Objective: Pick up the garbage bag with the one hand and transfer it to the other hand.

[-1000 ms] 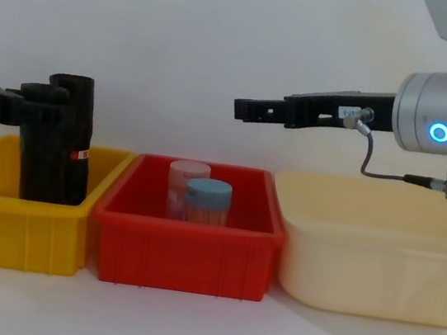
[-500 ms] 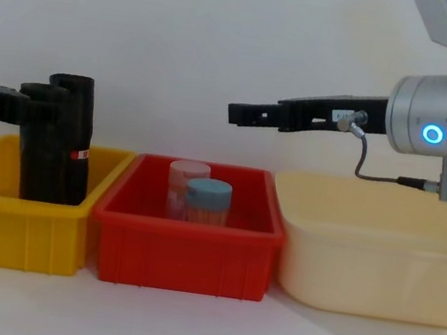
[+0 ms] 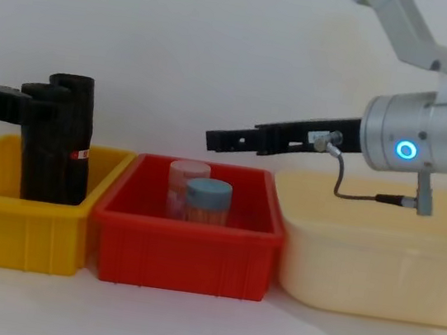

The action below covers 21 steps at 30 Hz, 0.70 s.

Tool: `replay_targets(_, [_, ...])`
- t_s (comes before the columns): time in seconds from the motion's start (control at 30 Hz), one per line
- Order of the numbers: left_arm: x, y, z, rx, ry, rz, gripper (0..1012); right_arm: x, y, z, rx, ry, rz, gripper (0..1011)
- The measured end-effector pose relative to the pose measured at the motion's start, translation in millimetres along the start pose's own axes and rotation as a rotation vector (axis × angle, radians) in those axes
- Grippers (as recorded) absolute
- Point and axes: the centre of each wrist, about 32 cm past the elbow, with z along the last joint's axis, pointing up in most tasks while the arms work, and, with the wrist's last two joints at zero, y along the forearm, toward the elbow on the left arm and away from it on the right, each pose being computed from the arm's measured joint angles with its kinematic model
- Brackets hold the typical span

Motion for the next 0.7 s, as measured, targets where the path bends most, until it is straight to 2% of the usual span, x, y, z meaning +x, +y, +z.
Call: replay_targets(0.7, [-0.2,-0.8,0.0,0.0,-0.001,0.001,548,-1.6,28.2,-4.9,-0.051,0.013,0.032,1001])
